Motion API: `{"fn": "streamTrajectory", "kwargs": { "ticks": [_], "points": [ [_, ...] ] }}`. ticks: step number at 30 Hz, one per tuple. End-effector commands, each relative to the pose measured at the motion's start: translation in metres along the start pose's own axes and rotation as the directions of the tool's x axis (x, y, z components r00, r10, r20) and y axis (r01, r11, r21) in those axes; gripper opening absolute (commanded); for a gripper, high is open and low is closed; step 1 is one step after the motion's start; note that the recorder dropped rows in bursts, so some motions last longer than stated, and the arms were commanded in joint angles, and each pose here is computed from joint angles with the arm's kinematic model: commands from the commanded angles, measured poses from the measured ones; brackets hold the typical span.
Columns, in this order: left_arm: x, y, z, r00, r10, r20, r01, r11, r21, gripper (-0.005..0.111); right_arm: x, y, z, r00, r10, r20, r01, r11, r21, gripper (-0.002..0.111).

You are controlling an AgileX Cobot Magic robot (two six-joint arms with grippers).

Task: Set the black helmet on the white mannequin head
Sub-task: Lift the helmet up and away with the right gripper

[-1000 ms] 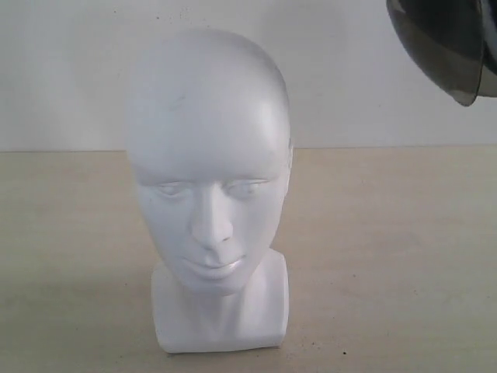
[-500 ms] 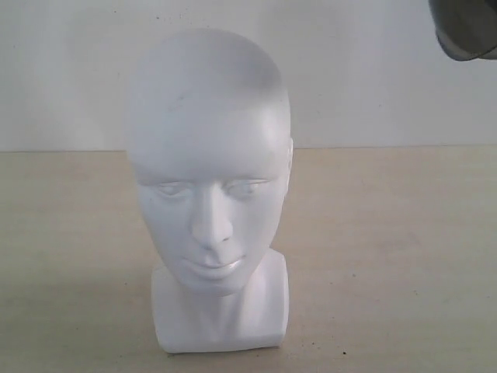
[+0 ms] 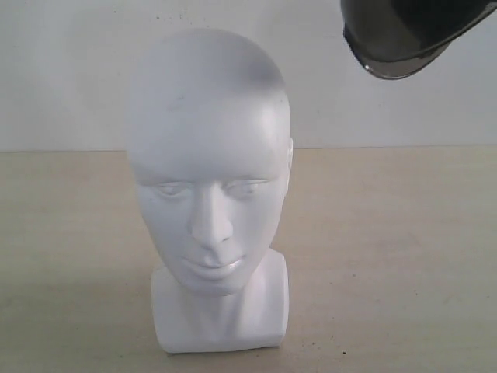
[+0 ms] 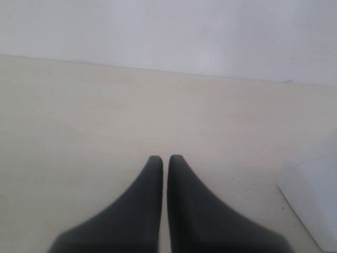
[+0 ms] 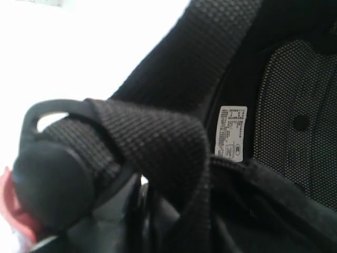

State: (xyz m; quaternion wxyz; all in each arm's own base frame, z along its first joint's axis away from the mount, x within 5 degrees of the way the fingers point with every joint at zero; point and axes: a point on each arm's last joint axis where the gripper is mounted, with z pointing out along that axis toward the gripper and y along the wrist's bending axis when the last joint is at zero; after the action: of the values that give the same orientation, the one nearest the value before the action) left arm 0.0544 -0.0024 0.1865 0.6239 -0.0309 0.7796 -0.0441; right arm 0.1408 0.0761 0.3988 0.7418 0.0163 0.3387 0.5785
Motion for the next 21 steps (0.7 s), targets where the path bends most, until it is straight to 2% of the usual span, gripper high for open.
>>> {"fn": "streamTrajectory", "kwargs": {
  "ticks": [1,6,12,16,21],
  "points": [
    [0.001,0.0,0.0,1.0,-0.013,0.001,0.013,1.0,-0.001,0.004,-0.002,0.004,0.004,0.995,0.099,0.029,-0.097,0.992,-0.077,0.0],
    [0.001,0.0,0.0,1.0,-0.013,0.001,0.013,1.0,-0.001,0.004,-0.008,0.019,0.018,0.997,0.073,0.008,-0.07,0.983,-0.172,0.0],
    [0.001,0.0,0.0,1.0,-0.013,0.001,0.013,1.0,-0.001,0.004,-0.018,0.034,0.04,0.974,0.226,-0.032,-0.226,0.937,-0.265,0.0],
    [0.001,0.0,0.0,1.0,-0.013,0.001,0.013,1.0,-0.001,0.004,-0.017,0.034,0.046,0.96,0.272,-0.061,-0.279,0.92,-0.276,0.0],
    [0.001,0.0,0.0,1.0,-0.013,0.001,0.013,1.0,-0.001,0.004,-0.009,0.028,0.058,0.909,0.394,-0.14,-0.417,0.871,-0.26,0.0]
  ]
}}
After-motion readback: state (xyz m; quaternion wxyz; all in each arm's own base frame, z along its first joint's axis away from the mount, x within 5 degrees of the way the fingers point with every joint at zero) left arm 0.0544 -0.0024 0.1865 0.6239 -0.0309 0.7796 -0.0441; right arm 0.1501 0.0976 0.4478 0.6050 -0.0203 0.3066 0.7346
